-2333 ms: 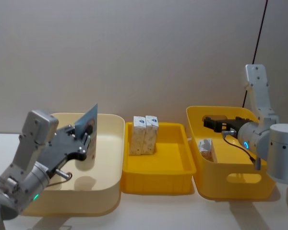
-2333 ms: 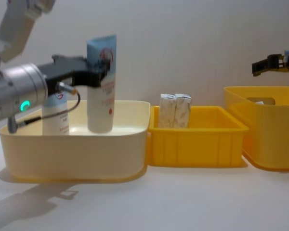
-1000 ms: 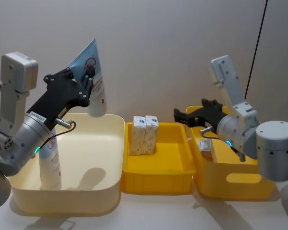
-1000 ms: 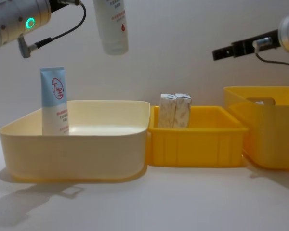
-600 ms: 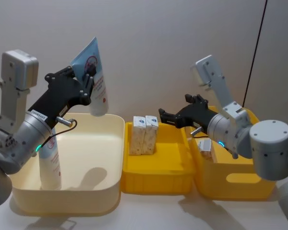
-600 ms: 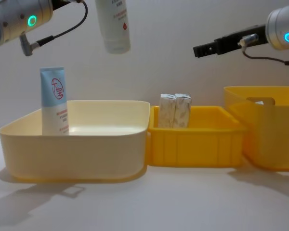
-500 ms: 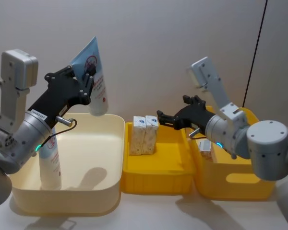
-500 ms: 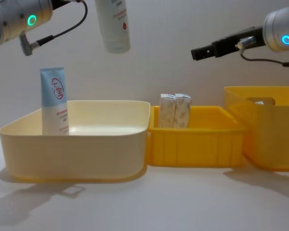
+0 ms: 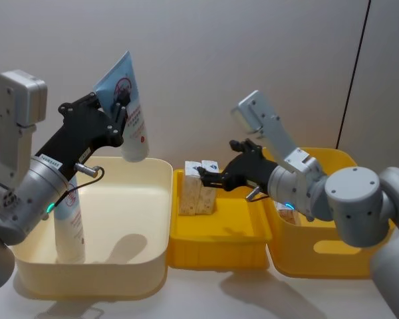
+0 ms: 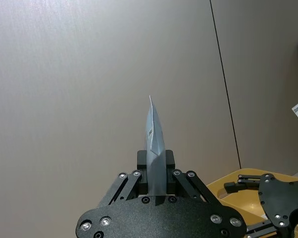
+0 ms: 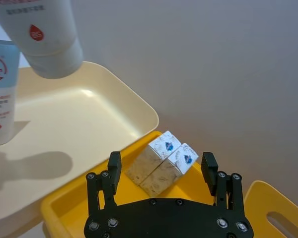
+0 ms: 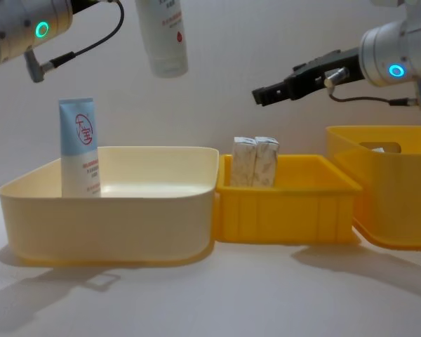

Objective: Bimanual collaborative sorting of washing and personal care products

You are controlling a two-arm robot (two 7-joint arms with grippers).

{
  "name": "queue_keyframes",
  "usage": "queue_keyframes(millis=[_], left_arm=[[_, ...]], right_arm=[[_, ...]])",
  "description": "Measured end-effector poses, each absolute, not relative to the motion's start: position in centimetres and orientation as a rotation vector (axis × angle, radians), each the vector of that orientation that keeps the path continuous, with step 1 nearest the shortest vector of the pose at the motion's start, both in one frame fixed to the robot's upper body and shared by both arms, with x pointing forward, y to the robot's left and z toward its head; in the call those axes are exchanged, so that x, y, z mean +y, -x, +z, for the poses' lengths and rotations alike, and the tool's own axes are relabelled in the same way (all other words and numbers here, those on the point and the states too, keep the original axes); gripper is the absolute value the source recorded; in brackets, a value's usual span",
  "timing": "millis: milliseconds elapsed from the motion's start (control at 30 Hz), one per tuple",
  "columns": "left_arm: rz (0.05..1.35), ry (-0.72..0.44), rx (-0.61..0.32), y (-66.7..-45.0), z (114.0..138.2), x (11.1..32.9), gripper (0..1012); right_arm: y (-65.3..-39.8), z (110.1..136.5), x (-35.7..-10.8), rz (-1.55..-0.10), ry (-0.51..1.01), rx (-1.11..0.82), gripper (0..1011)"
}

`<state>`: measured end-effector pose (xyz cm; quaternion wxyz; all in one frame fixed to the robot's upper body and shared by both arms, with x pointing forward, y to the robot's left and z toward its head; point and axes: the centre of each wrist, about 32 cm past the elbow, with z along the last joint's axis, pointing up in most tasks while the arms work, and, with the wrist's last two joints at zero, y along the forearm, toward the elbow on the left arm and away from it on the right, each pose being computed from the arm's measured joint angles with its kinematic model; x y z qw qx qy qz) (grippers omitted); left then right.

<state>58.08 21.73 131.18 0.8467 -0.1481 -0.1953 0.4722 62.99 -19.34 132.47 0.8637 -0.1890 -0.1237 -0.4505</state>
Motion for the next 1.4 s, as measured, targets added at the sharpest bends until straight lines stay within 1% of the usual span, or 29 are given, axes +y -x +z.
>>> queue_keyframes(millis=[367,667,900,1400], left_arm=[[0.990,0.321,-0.405,-58.1,130.9,21.6,185],[0.984,0.323,-0.399,-58.2,130.7,21.4,184],[0.982,0.323,-0.396,-58.1,130.7,21.3,184],[0.980,0.316,-0.389,-57.7,130.7,21.1,184]], right_arm=[[-63.8,133.0,-18.6,-0.792,0.394,-0.239,1001],[-64.4,134.2,-17.5,-0.649,0.349,-0.191,1001],[-64.6,135.1,-16.9,-0.603,0.322,-0.179,1001],[-64.6,136.2,-16.2,-0.584,0.307,-0.197,1001]])
